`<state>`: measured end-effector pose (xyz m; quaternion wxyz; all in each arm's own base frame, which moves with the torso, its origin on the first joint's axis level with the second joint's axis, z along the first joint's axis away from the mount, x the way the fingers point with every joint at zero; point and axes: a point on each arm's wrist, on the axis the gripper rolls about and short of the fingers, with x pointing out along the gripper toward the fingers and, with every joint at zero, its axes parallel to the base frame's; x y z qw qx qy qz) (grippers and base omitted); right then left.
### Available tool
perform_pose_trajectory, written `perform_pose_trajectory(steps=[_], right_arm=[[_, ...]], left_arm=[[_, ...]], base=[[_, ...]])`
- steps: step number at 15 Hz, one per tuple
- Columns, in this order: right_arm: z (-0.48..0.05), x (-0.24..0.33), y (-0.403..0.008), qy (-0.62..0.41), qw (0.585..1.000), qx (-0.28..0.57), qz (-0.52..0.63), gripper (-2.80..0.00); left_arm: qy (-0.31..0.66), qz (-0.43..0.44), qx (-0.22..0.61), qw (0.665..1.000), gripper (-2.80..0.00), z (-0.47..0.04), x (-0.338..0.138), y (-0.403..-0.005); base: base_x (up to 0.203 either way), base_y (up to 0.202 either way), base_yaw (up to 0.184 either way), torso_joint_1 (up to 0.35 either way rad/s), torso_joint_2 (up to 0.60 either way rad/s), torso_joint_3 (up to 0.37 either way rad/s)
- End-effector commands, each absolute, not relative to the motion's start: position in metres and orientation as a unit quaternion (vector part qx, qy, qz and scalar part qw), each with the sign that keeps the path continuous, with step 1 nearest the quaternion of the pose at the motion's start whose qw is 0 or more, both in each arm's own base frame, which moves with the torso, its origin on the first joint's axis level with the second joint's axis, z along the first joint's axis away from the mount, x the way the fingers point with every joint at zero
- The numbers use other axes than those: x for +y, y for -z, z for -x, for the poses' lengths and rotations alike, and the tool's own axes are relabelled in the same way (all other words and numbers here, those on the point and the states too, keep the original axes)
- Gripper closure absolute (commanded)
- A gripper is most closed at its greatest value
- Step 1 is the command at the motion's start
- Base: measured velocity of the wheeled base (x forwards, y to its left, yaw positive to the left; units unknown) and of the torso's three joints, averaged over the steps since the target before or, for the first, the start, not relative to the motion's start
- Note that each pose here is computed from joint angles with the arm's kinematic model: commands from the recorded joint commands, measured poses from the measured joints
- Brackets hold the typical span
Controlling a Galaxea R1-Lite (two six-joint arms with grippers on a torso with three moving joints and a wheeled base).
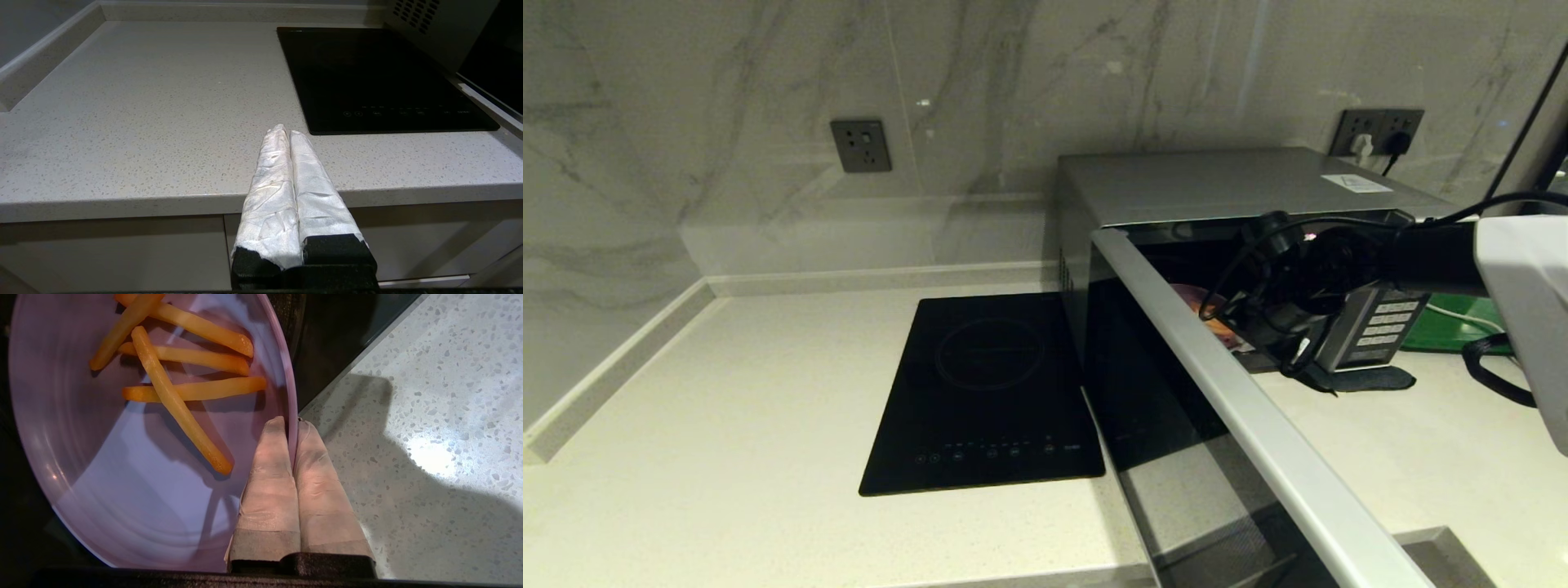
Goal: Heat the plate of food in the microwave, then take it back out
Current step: Take the plate out of the microwave
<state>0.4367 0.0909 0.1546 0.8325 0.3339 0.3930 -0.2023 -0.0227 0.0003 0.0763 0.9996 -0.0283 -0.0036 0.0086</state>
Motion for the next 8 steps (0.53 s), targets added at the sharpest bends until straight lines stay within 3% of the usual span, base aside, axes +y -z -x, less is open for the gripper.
perform_pose_trajectory(steps=[1, 8], right_arm=[[-0.434, 0.09, -0.162, 0.202, 0.833, 0.388, -0.338, 0.0], [-0.422, 0.087, -0.173, 0.201, 0.834, 0.385, -0.34, 0.0]], left_arm=[[-0.009, 0.028, -0.003, 1.0, 0.0, 0.023, 0.0, -0.076], [-0.009, 0.028, -0.003, 1.0, 0.0, 0.023, 0.0, -0.076]], base=[[0.0, 0.0, 0.0, 0.0, 0.0, 0.0], [0.0, 0.0, 0.0, 0.0, 0.0, 0.0]])
